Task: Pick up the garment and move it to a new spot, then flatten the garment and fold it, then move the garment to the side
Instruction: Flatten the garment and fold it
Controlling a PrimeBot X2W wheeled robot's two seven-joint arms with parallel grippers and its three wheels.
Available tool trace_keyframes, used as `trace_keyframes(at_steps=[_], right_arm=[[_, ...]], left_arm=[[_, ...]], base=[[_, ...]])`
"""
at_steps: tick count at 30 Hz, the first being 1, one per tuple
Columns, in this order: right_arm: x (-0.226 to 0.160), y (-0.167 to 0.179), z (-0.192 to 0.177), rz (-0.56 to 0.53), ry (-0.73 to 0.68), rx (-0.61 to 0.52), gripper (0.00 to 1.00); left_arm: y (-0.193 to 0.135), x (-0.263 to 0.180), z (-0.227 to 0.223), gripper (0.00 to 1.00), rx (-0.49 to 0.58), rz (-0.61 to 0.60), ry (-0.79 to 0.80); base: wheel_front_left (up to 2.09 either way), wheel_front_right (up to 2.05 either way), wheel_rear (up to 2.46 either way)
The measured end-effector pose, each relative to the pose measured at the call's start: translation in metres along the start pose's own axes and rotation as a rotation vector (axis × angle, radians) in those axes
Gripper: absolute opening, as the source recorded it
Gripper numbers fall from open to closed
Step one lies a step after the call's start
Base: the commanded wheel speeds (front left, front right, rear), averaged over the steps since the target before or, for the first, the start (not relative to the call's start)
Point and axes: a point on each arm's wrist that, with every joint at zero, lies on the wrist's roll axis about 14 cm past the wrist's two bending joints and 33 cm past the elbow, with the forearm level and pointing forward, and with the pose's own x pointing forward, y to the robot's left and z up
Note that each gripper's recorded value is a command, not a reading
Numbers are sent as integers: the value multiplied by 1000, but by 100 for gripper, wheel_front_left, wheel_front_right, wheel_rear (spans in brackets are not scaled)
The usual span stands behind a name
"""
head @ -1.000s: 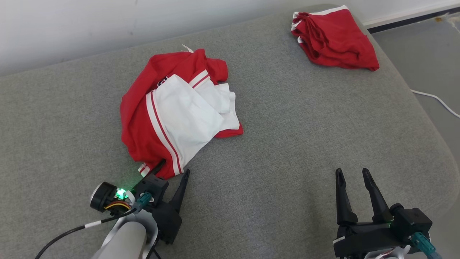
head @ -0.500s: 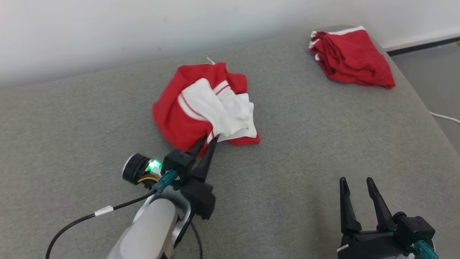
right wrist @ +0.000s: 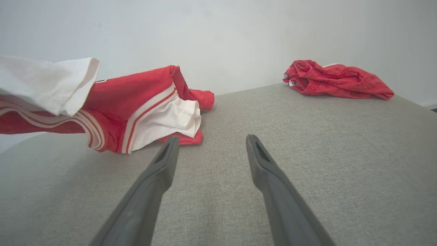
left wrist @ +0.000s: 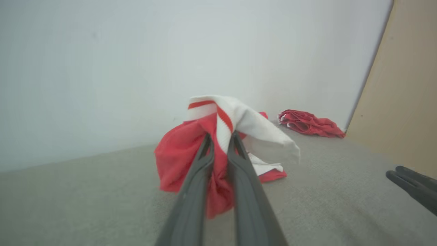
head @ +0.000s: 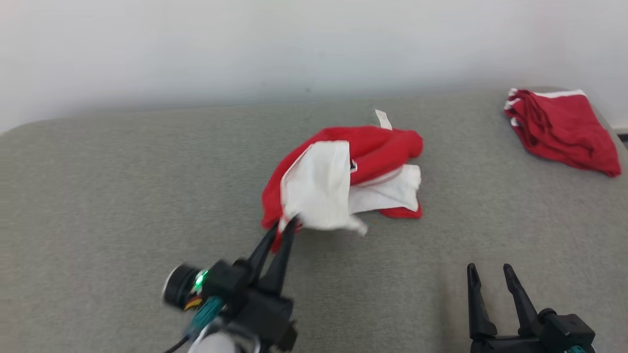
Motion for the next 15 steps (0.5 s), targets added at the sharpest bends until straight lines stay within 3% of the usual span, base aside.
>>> trace_keyframes(at_steps=[9, 15], right_arm=[[8, 29, 8, 88, -26, 7, 100], [3, 26, 8, 83, -25, 3, 100]], left_arm=[[70, -103, -29, 0, -24, 326, 109], [92, -125, -22, 0, 6, 400, 104]], base=[[0, 0, 0], [0, 0, 0]])
